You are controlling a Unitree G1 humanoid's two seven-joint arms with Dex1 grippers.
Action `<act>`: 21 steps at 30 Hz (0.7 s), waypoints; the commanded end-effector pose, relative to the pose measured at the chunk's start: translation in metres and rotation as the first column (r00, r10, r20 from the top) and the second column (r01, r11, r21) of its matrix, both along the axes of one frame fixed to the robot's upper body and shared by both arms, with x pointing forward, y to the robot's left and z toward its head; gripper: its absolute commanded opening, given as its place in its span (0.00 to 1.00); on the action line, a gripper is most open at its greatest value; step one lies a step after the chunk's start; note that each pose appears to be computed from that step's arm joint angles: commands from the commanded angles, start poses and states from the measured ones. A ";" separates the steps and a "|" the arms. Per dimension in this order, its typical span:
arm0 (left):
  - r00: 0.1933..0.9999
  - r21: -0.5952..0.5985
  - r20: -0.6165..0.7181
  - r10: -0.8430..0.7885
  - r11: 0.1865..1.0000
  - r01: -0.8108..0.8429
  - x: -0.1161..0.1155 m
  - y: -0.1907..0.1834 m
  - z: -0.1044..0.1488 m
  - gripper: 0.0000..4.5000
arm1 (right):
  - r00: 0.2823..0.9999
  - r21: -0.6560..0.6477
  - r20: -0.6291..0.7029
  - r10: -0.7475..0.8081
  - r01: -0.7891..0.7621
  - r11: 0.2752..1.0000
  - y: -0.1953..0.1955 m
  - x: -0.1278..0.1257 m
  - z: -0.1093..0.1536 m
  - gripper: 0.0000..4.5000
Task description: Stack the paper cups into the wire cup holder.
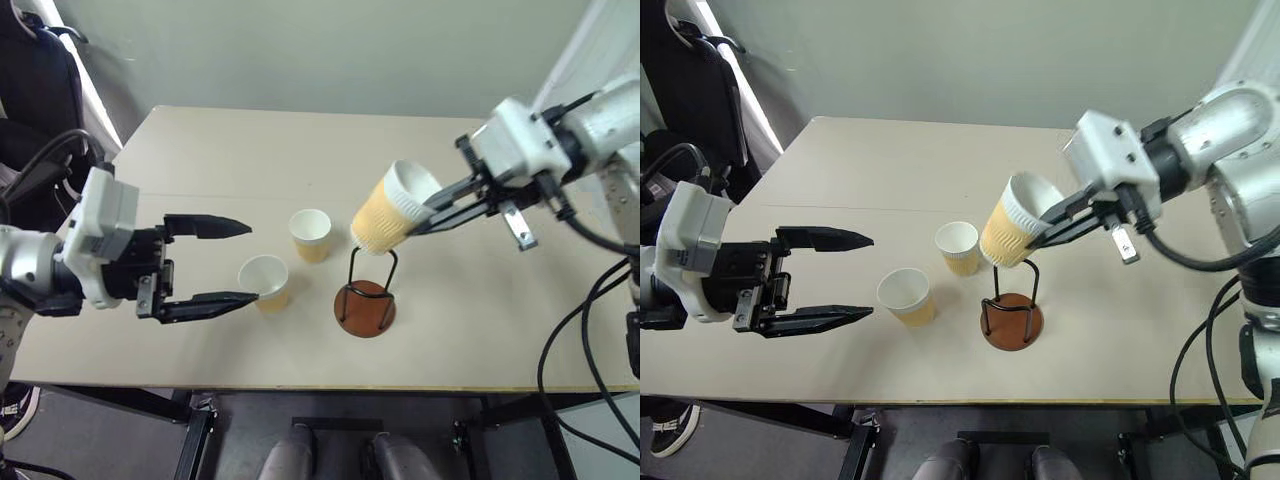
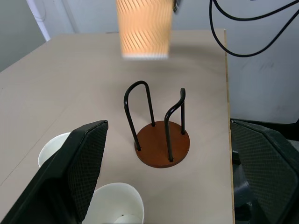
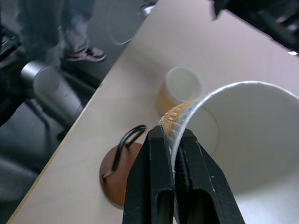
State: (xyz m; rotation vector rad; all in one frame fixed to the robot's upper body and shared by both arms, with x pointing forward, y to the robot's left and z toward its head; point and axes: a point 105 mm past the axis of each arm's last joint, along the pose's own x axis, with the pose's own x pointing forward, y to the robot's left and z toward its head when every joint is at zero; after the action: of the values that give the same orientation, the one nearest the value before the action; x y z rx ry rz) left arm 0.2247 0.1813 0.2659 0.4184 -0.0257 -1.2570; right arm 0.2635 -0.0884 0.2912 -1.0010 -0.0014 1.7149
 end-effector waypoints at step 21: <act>0.999 0.083 -0.035 0.034 0.996 -0.031 -0.012 0.004 0.000 1.00 | 0.998 -0.150 0.049 0.029 -0.021 0.988 0.004 0.012 -0.039 0.02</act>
State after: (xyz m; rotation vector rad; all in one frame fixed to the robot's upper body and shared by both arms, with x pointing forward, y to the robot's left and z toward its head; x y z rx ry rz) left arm 0.2181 0.1860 0.2586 0.4231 0.0756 -1.2360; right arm 0.2799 -0.0859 0.2490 -1.1247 0.1034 1.7206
